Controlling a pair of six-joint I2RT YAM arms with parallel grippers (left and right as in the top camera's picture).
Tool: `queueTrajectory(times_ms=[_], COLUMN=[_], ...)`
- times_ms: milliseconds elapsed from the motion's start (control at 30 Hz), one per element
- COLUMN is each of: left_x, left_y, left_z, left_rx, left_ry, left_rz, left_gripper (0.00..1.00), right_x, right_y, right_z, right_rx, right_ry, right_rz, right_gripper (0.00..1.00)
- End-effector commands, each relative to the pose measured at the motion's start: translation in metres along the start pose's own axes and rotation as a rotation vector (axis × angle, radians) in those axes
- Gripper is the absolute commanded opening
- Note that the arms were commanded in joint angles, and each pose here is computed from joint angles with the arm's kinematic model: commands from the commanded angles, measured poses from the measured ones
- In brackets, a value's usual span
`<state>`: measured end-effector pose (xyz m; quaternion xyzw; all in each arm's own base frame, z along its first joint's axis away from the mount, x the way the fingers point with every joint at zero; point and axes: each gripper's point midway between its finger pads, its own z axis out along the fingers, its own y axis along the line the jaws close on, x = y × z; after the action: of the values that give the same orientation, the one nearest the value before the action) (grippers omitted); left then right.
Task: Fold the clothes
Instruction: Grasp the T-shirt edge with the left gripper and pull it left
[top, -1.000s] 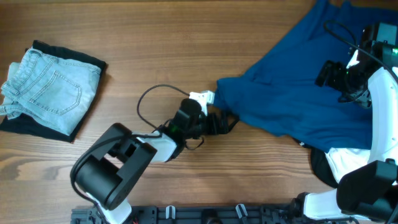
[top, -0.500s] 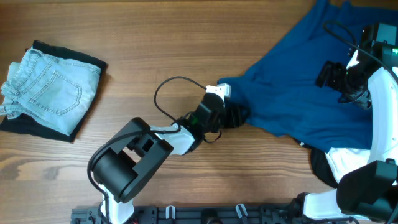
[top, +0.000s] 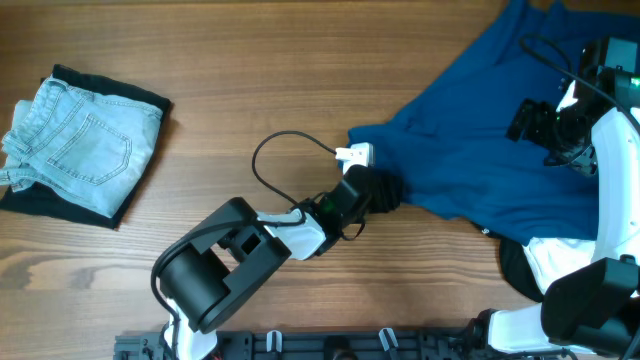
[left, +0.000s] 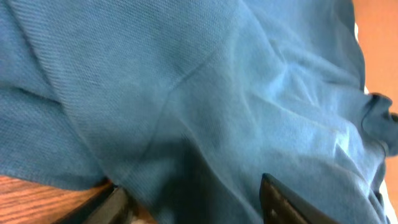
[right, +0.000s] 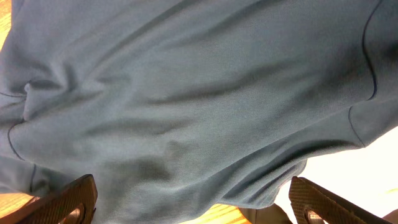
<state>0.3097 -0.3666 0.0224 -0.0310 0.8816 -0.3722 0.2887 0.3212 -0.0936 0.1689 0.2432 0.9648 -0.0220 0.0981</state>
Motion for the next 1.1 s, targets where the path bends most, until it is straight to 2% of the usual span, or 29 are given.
queueTrajectory(times_ms=[0, 33, 67, 167, 267, 300, 433, 533, 567, 600, 633, 733, 833, 900, 1067], left_x=[-0.013, -0.014, -0.015, -0.019, -0.064, -0.088, -0.234, -0.341, -0.356, -0.362, -0.357, -0.313, -0.245, -0.202, -0.124], left_y=[0.012, 0.013, 0.014, 0.016, 0.023, 0.028, 0.051, 0.066, 0.074, 0.084, 0.094, 0.113, 0.095, 0.077, 0.050], left_z=[0.004, 0.004, 0.004, 0.004, -0.009, -0.019, -0.085, -0.153, -0.167, -0.174, -0.176, -0.163, -0.136, -0.113, -0.049], left_rx=[-0.030, -0.032, -0.034, -0.037, -0.022, -0.036, -0.188, -0.234, -0.244, -0.250, -0.260, -0.297, -0.248, -0.239, -0.216], left_ry=[-0.063, -0.065, -0.066, -0.074, -0.110, -0.116, -0.275, -0.439, -0.469, -0.476, -0.444, -0.252, 0.004, 0.137, 0.314], left_rz=[-0.009, -0.012, -0.012, -0.017, 0.035, 0.061, 0.190, 0.136, 0.122, 0.107, 0.085, 0.002, -0.046, -0.024, 0.048], left_gripper=[0.29, 0.08, 0.04, 0.04, 0.04, 0.04, 0.04, 0.04, 0.30, 0.74, 1.00, 1.00, 1.00, 1.00, 1.00], right_x=[0.000, 0.000, 0.000, 0.000, 0.000, 0.000, 0.000, 0.000, 0.000, 0.000, 0.000, 0.000, 0.000, 0.000, 0.001], right_y=[0.003, 0.003, 0.003, 0.003, 0.003, 0.003, 0.003, 0.003, 0.003, 0.003, 0.003, 0.003, 0.003, 0.003, 0.003], right_z=[-0.007, -0.007, -0.007, -0.007, -0.007, -0.007, -0.007, -0.007, -0.007, -0.007, -0.007, -0.007, -0.007, -0.007, -0.007], right_rx=[-0.021, -0.020, -0.020, -0.020, -0.020, -0.020, -0.020, -0.020, -0.020, -0.020, -0.020, -0.020, -0.020, -0.020, -0.019], right_ry=[-0.016, -0.014, -0.014, -0.014, -0.013, -0.013, -0.013, -0.013, -0.013, -0.013, -0.013, -0.013, -0.013, -0.013, -0.009], right_rz=[0.008, 0.007, 0.008, 0.007, 0.007, 0.007, 0.007, 0.003, 0.004, 0.003, 0.001, -0.001, -0.001, -0.001, -0.013], right_gripper=[1.00, 1.00, 1.00, 1.00, 1.00, 1.00, 1.00, 1.00, 1.00, 1.00, 1.00, 1.00, 1.00, 1.00, 1.00])
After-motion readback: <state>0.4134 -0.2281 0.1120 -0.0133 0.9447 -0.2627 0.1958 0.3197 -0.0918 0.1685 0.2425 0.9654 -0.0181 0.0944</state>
